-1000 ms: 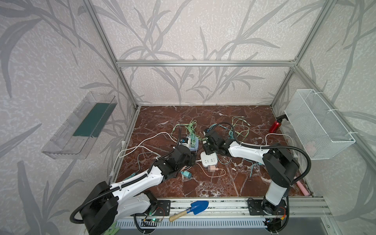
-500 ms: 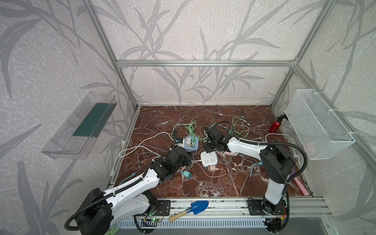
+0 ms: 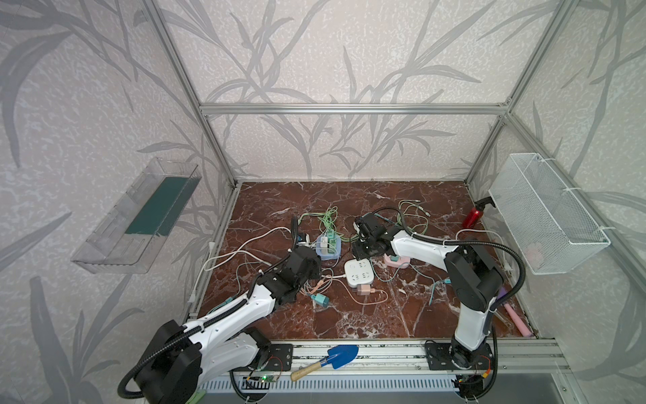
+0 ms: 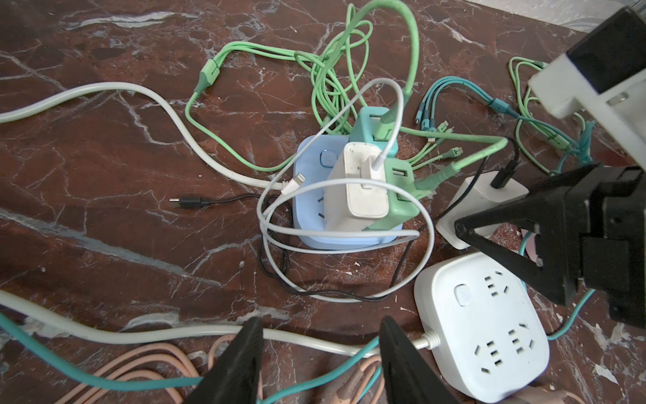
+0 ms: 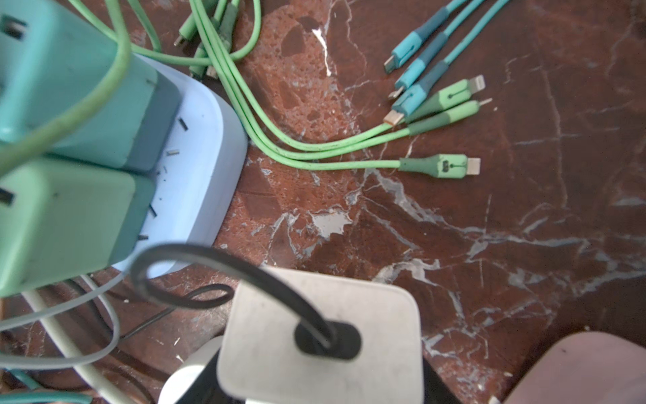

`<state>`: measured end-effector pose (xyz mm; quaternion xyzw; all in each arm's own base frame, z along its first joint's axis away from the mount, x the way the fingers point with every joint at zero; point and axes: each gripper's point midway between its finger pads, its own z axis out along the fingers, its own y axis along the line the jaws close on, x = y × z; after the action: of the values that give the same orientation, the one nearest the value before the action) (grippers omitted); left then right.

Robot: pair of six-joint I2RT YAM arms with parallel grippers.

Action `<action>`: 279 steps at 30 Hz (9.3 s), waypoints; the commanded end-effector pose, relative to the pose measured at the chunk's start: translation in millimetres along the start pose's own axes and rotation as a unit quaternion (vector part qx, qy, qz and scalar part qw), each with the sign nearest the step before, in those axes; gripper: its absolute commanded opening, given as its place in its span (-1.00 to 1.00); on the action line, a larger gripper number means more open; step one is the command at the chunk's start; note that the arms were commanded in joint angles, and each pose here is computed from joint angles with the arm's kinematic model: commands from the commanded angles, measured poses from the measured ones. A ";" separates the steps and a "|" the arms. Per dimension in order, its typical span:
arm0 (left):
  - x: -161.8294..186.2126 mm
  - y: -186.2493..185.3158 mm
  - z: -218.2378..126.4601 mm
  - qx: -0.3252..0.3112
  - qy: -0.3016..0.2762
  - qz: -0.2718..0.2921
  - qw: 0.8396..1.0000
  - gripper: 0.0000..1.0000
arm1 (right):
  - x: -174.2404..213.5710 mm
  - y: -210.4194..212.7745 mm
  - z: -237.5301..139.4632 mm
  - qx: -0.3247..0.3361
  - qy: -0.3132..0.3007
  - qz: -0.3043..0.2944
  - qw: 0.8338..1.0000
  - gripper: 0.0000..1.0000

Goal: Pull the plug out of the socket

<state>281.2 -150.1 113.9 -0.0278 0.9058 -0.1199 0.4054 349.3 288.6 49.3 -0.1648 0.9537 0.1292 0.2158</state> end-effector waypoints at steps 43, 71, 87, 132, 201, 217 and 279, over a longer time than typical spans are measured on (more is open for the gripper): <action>-68.8 -18.3 79.0 0.073 0.078 0.040 0.993 -0.44 | -29.6 81.4 -14.9 -0.140 -0.100 -0.054 0.984 -0.06; -48.8 -24.8 77.2 0.097 0.119 0.025 0.988 -0.29 | -36.6 96.3 5.6 -0.127 -0.090 -0.061 0.986 -0.04; -48.8 -23.6 55.3 0.090 0.099 0.015 0.991 -0.22 | -35.8 96.1 12.4 -0.125 -0.086 -0.065 0.986 -0.04; -36.8 -15.2 87.2 0.026 0.119 0.032 0.992 -0.26 | -55.9 106.5 19.2 -0.142 -0.106 -0.078 0.981 0.00; -63.1 -47.8 77.4 0.023 0.090 0.081 0.992 -0.64 | -37.3 46.0 43.6 -0.078 -0.038 0.007 0.996 -0.14; -55.0 -55.8 91.1 0.030 0.108 0.087 0.990 -0.65 | -30.2 51.8 50.6 -0.049 -0.020 -0.049 0.997 -0.12; -65.5 -36.7 71.6 0.025 0.090 0.061 0.994 -0.66 | -8.0 32.0 61.3 -0.007 0.020 -0.062 0.998 -0.08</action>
<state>373.0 -187.4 119.6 0.0502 0.9381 -0.1121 0.3238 388.6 357.4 47.2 -0.2156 0.9267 0.1584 0.2639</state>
